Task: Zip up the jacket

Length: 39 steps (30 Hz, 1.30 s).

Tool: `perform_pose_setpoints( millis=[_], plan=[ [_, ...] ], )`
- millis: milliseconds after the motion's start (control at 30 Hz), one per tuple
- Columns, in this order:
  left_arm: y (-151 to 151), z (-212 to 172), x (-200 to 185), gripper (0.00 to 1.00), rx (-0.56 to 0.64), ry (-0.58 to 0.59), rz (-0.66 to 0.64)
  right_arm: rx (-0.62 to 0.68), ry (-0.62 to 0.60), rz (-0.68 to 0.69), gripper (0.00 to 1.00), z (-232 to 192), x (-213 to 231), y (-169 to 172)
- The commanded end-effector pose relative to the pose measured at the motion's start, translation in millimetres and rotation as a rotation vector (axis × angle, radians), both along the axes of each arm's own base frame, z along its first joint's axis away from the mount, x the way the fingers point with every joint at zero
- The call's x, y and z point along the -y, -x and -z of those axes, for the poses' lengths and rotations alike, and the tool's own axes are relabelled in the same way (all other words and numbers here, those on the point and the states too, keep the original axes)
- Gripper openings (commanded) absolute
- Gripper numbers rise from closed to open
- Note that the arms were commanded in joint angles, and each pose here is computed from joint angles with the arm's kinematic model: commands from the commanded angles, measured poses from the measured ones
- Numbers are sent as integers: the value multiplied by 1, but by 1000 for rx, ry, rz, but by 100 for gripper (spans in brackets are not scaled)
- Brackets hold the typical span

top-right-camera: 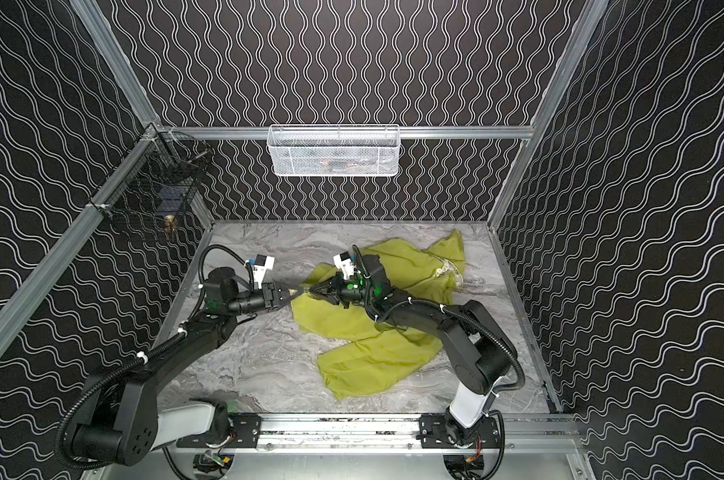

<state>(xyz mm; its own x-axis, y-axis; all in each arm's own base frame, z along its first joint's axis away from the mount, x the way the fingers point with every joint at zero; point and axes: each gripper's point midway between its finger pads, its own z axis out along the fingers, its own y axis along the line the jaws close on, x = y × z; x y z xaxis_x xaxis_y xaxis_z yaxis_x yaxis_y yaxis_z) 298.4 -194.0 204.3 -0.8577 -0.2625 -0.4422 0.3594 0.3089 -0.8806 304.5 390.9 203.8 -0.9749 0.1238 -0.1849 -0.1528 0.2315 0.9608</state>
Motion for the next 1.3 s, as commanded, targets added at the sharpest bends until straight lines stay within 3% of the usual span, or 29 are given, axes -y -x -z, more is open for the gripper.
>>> perform_pose_setpoints(
  millis=[0,200,400,1267],
  plan=[
    [-2,2,0,23,10,-11,-2,24,2,-4,0,-5,-1,-1],
    [-4,5,-3,0,-2,-43,-21,20,52,17,0,2,3,-2],
    [-4,7,-9,0,9,-118,-52,32,128,64,0,9,12,-8],
    [-6,9,-16,0,23,-180,-96,72,239,110,0,14,27,-15]
  ],
)
